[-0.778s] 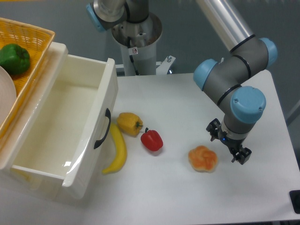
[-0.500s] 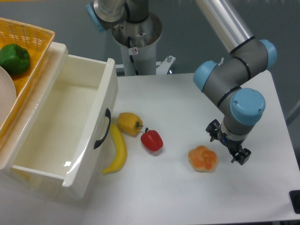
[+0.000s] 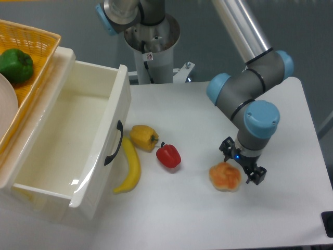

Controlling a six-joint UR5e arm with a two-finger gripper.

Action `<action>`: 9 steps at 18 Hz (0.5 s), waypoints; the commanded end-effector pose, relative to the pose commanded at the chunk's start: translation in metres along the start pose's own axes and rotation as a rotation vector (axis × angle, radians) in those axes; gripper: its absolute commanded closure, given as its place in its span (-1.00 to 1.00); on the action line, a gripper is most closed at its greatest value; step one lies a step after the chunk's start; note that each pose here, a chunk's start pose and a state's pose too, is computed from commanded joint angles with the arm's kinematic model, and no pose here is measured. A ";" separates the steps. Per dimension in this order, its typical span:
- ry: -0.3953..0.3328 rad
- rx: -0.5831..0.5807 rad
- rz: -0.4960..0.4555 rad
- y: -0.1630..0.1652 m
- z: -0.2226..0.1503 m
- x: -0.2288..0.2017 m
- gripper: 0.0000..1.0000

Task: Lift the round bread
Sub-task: 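Lower the open gripper over the orange round bread roll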

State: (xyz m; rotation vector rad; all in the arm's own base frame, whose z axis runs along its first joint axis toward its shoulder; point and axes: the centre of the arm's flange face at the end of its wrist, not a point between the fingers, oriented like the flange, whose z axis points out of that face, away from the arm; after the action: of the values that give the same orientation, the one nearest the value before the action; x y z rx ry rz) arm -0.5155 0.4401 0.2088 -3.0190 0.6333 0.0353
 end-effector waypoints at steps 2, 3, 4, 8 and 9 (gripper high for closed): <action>0.003 -0.002 -0.008 0.000 0.004 0.001 -1.00; 0.002 -0.002 -0.029 -0.001 0.007 0.001 -1.00; -0.010 0.000 -0.048 -0.002 0.007 -0.001 -1.00; -0.012 -0.003 -0.052 -0.002 0.009 0.000 -1.00; -0.009 -0.012 -0.052 -0.002 0.012 0.000 -0.99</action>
State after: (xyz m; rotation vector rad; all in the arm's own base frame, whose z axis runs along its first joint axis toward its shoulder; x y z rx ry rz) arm -0.5143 0.4426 0.1971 -3.0440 0.5559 0.0507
